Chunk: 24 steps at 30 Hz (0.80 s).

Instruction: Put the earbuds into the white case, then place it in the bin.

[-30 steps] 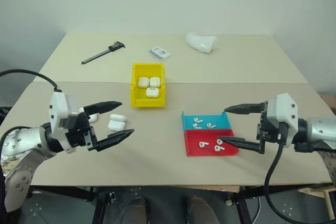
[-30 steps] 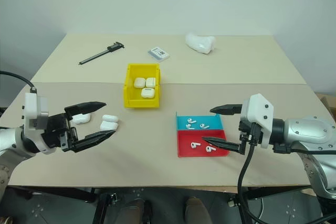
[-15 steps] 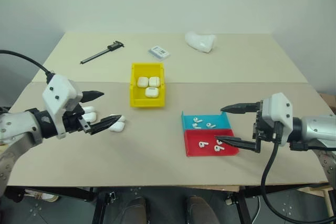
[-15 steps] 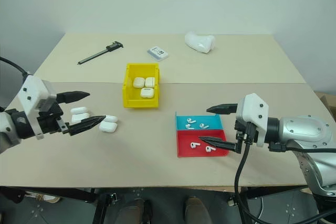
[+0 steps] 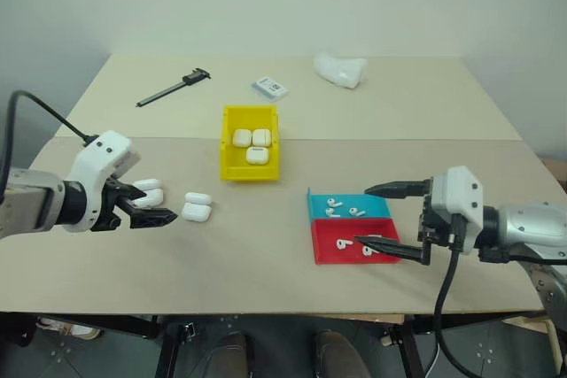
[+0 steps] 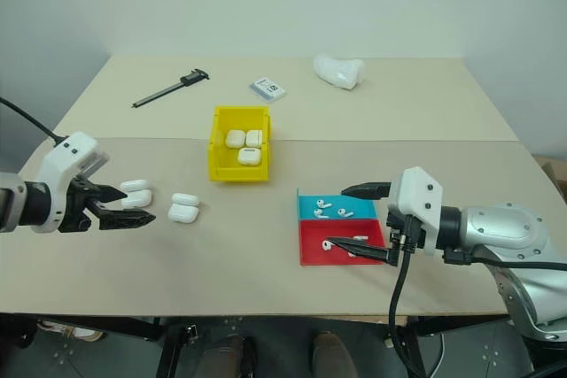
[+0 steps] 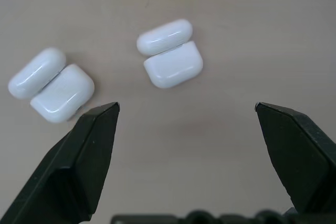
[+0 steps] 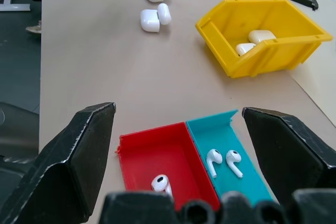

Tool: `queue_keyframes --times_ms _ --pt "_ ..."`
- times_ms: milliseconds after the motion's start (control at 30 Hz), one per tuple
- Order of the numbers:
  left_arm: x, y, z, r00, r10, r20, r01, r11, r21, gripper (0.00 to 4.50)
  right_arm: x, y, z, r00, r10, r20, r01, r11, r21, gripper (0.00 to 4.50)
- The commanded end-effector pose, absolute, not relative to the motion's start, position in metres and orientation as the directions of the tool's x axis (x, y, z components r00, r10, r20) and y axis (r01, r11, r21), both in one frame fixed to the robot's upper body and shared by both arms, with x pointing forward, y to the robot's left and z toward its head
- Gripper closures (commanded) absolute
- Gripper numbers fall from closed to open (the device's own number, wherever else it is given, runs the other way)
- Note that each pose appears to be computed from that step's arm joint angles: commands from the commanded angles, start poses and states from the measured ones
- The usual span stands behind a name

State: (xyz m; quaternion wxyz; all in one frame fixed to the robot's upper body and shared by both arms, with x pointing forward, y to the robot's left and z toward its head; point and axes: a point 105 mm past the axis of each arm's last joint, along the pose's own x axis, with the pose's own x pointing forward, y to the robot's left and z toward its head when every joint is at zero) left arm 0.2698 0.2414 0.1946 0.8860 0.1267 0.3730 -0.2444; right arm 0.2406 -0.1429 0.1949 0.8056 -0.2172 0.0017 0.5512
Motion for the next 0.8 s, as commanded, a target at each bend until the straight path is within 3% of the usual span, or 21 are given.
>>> queue_keyframes --times_ms 33,533,800 --pt "0.276 0.244 0.2 0.592 -0.301 -0.748 0.479 0.877 0.027 0.0 0.238 -0.133 0.198 0.392 0.895 -0.211 -0.881 0.299 -0.367 0.04" --pt "0.324 0.219 0.17 0.465 -0.211 -0.86 0.405 0.914 -0.005 0.0 0.23 -0.093 0.189 0.392 0.915 -0.1 -0.871 0.334 -0.359 0.04" --pt "0.331 0.208 0.164 0.425 -0.171 -0.889 0.396 0.918 0.013 0.0 0.229 -0.081 0.189 0.393 0.917 -0.063 -0.865 0.346 -0.363 0.04"
